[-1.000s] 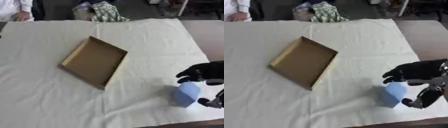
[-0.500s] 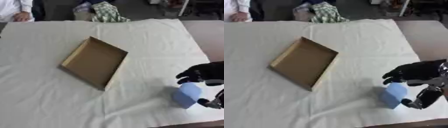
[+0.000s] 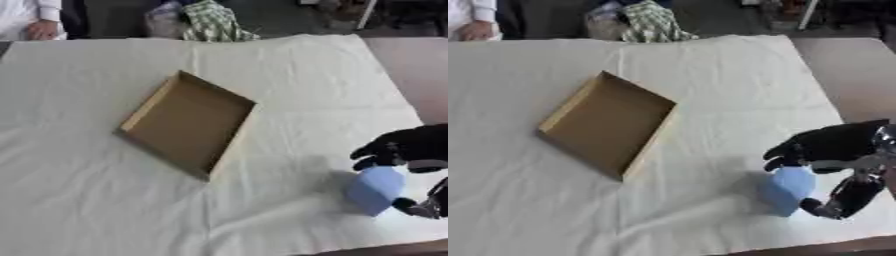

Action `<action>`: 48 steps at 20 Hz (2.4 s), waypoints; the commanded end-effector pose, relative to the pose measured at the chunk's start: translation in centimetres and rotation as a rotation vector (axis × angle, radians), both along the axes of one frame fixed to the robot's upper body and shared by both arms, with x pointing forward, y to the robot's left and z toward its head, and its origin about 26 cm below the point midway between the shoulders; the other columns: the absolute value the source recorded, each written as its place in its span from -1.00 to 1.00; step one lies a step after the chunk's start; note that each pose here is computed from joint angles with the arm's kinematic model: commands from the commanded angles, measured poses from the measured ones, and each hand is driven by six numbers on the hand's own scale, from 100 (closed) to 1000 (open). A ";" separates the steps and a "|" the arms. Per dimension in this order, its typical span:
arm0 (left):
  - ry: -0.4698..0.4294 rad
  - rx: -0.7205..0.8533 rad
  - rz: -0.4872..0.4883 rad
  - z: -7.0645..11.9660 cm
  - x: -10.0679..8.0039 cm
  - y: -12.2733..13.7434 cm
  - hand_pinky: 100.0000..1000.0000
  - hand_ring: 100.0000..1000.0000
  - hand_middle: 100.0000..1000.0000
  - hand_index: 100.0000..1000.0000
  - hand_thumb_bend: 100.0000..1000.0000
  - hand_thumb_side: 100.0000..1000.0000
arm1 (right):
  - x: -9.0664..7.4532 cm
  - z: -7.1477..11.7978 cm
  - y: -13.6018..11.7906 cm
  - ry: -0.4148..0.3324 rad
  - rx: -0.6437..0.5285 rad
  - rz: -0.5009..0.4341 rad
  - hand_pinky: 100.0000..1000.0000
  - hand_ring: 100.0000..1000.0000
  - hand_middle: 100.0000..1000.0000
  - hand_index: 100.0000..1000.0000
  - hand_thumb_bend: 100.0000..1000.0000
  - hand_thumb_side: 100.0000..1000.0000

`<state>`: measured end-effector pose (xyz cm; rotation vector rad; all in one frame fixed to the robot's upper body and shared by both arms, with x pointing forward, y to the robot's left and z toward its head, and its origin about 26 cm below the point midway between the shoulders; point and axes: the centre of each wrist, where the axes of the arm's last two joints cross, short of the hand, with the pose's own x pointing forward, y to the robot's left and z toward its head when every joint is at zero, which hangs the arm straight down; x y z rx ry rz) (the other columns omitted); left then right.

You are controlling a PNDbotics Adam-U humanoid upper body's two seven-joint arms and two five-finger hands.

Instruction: Pick up objects on the table and place them in the box.

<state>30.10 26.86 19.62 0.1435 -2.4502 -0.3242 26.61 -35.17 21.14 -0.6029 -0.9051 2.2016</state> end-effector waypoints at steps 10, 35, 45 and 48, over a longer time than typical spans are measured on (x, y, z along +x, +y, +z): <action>-0.029 0.017 -0.006 0.9 -0.1 0.0 0.16 0.73 0.13 0.19 -0.52 0.20 | -0.1 1.7 -0.3 -0.032 -0.052 -0.012 1.00 1.00 1.00 1.00 -0.69 -0.74; -0.027 0.024 -0.014 0.9 -0.1 -0.1 0.16 0.73 0.14 0.19 -0.53 0.22 | 0.1 1.8 0.0 -0.031 -0.057 -0.049 1.00 1.00 1.00 1.00 -0.77 -0.62; -0.028 0.024 -0.019 1.0 -0.1 -0.1 0.16 0.74 0.14 0.19 -0.53 0.22 | 0.1 1.9 0.2 -0.021 -0.062 -0.061 1.00 1.00 1.00 1.00 -0.79 -0.60; -0.028 0.023 -0.022 1.0 -0.1 -0.2 0.16 0.74 0.14 0.19 -0.53 0.23 | 0.1 1.9 0.2 -0.015 -0.064 -0.061 1.00 1.00 1.00 1.00 -0.80 -0.59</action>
